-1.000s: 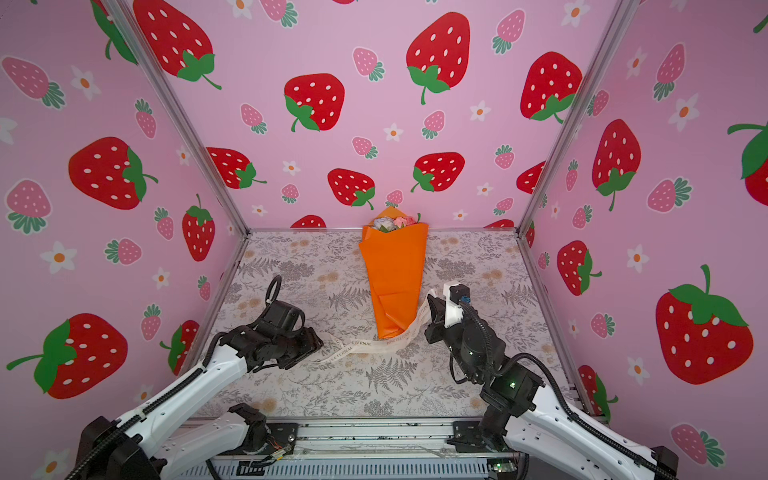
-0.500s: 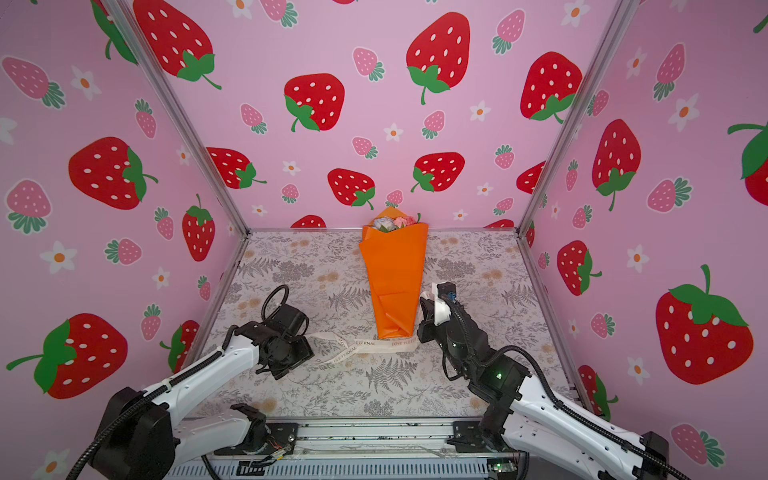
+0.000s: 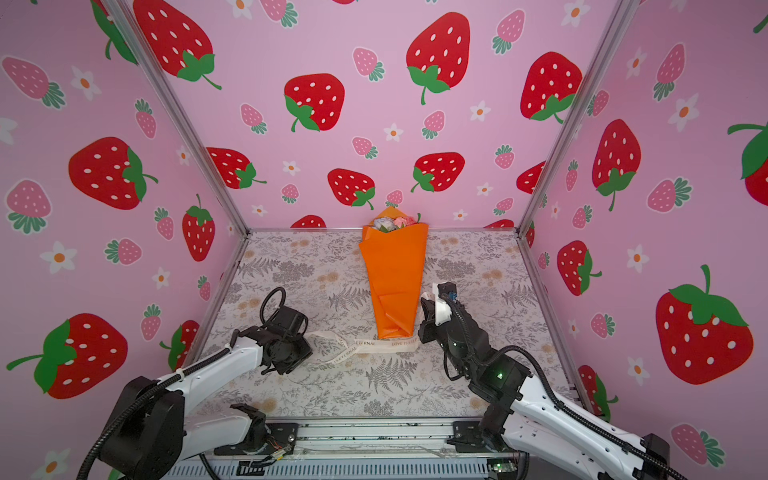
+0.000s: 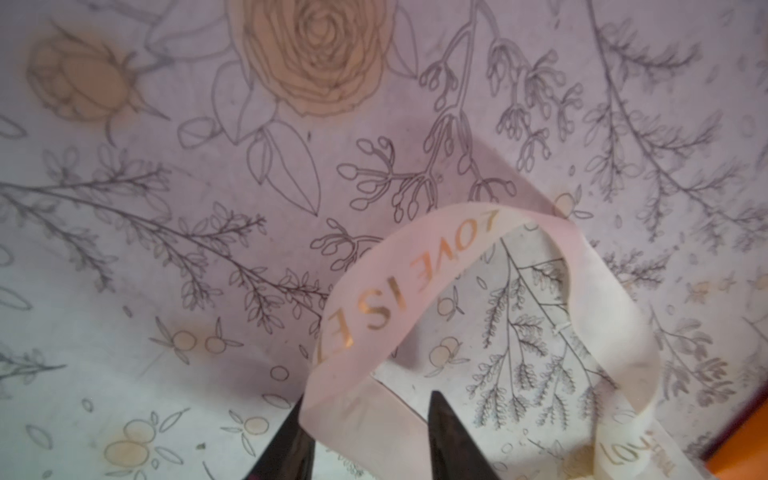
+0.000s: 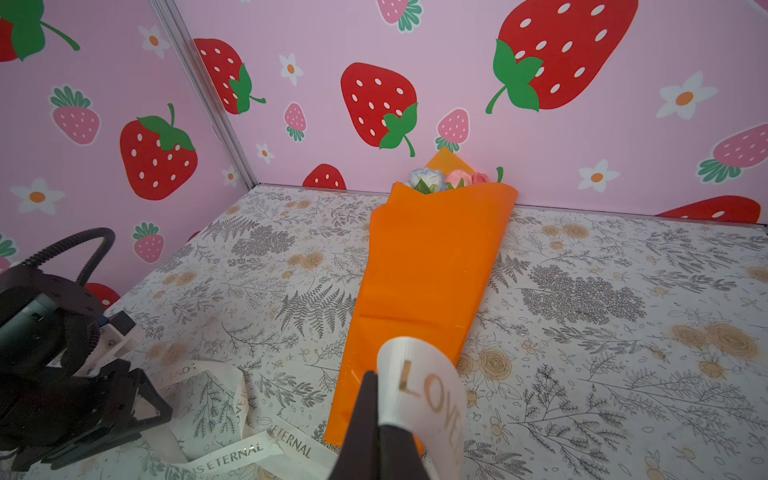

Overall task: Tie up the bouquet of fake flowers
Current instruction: 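Draw both grippers apart toward the robot, stretching the ribbon under the bouquet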

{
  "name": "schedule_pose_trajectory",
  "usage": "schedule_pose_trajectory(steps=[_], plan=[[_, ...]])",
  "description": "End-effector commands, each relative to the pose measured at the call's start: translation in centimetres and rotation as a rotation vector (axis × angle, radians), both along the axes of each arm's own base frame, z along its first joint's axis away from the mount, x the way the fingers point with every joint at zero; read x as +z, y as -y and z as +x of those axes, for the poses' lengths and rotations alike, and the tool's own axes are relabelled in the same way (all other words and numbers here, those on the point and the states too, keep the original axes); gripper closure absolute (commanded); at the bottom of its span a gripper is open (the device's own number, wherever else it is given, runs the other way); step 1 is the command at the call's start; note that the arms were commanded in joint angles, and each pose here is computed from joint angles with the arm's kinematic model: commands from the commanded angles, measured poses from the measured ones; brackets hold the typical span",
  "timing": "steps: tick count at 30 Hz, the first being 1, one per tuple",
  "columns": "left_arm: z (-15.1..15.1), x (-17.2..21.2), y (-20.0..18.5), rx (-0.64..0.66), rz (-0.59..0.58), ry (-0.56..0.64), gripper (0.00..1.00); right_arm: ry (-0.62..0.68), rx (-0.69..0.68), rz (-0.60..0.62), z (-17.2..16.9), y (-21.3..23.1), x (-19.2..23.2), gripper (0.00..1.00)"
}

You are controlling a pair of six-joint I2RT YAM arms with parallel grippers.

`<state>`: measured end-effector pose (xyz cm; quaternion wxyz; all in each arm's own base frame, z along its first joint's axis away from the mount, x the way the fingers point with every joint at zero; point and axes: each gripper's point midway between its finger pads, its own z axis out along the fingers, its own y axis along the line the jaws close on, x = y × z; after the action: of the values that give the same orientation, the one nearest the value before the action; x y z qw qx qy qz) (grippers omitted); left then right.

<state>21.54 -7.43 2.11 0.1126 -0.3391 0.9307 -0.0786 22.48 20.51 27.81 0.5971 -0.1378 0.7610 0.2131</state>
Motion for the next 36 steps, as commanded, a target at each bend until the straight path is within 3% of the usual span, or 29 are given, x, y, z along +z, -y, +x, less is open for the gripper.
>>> schedule_pose_trajectory(steps=[1,5,11,18,22,25,28,31,34,36], plan=[[-0.3,-0.7,-1.5,0.037,0.042,0.001,0.71,-0.014,-0.048,0.019,0.4,1.4,1.6,1.00],[-0.2,0.0,-2.2,0.054,0.004,0.025,1.00,-0.047,-0.135,-0.005,1.2,3.9,1.7,1.00],[1.1,7.2,-5.1,0.051,0.059,0.169,1.00,0.029,-0.437,-0.026,1.4,12.0,5.1,1.00],[2.4,18.1,-7.1,-0.010,0.154,0.416,1.00,0.256,-0.753,0.068,-2.1,20.7,12.8,1.00],[2.6,20.2,-7.7,-0.036,0.213,0.411,1.00,0.271,-0.917,0.118,-3.6,24.0,13.6,1.00],[3.1,19.8,-7.2,-0.097,0.214,0.379,1.00,0.253,-0.988,0.074,-3.6,24.6,12.7,1.00],[3.4,18.4,-6.0,-0.162,0.164,0.330,1.00,0.220,-0.969,0.004,-2.5,23.3,11.0,1.00],[3.4,16.6,-5.5,-0.171,0.135,0.269,1.00,0.126,-0.848,-0.038,0.1,19.7,7.4,1.00],[2.7,16.3,-6.9,-0.123,0.200,0.230,1.00,-0.081,-0.570,0.003,2.5,12.6,1.5,0.94],[1.9,16.8,-8.7,-0.060,0.272,0.220,1.00,-0.265,-0.279,0.066,2.5,5.9,-3.6,0.86]])
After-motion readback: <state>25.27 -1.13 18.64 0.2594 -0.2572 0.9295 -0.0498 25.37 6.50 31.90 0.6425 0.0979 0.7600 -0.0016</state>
